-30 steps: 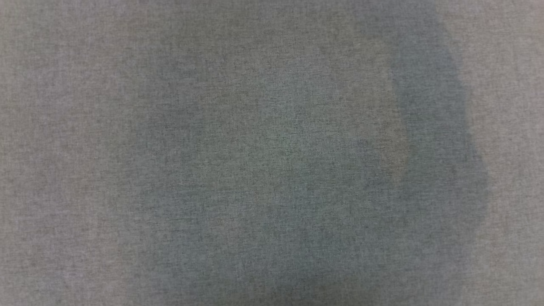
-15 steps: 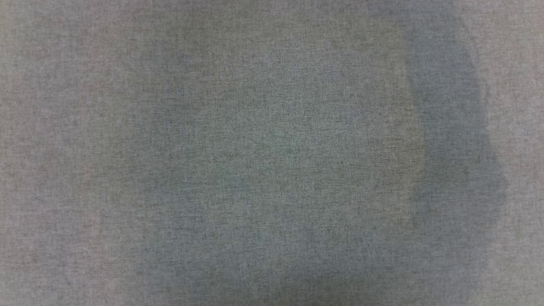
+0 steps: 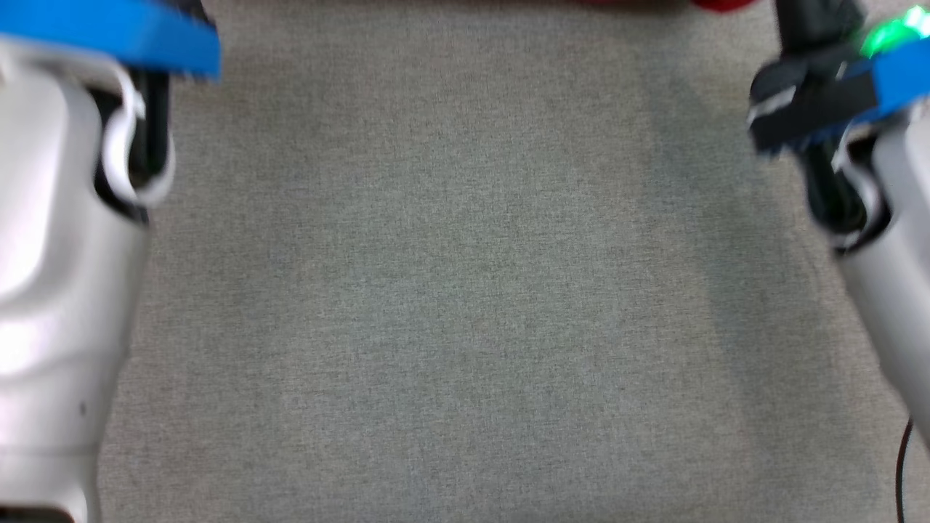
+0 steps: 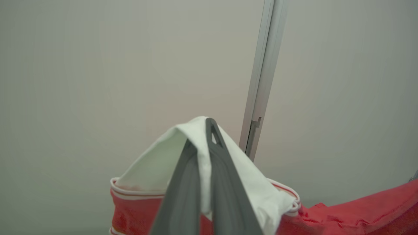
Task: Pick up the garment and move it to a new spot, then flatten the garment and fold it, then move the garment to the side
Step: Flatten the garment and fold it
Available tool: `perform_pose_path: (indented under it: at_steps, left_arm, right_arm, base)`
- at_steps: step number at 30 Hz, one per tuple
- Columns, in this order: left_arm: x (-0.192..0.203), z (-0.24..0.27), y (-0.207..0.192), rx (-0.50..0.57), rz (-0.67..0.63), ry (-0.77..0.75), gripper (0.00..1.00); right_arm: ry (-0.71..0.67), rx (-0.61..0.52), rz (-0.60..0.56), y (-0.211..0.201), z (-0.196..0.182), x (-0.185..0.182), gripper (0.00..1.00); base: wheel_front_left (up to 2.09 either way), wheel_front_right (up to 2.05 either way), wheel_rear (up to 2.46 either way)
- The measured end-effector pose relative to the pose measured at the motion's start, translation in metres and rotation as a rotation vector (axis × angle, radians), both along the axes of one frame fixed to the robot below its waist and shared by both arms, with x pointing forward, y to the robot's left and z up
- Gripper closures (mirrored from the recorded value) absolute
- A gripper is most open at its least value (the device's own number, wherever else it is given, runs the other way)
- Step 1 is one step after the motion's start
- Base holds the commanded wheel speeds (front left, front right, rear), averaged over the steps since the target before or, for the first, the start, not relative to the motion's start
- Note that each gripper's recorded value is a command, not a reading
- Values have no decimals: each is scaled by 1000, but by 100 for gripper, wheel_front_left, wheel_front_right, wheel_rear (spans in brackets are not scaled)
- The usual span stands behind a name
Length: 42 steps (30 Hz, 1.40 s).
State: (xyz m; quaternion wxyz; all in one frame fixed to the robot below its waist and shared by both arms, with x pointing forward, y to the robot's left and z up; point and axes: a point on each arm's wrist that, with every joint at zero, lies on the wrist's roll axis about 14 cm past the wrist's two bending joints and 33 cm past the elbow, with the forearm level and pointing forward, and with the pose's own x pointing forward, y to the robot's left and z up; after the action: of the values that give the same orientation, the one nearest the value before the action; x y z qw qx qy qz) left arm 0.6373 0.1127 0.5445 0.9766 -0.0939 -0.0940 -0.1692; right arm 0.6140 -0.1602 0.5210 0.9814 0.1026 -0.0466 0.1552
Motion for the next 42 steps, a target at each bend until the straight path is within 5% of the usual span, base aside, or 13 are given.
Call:
perform_pose_path:
  at_steps: [11,25,42]
  left_arm:
    - [-103,-56,16,-90,79,179,100]
    - [-234,-93,36,-141,189,380,100]
    - [-306,-106,48,-160,253,475,100]
  right_arm:
    - [188,44,43,14,-65,-101,100]
    - [325,58,34,11,-91,-199,100]
    - [462,78,-3,-3,-108,-284,100]
  base:
    - [0,0,0]
    - [0,0,0]
    - [0,0,0]
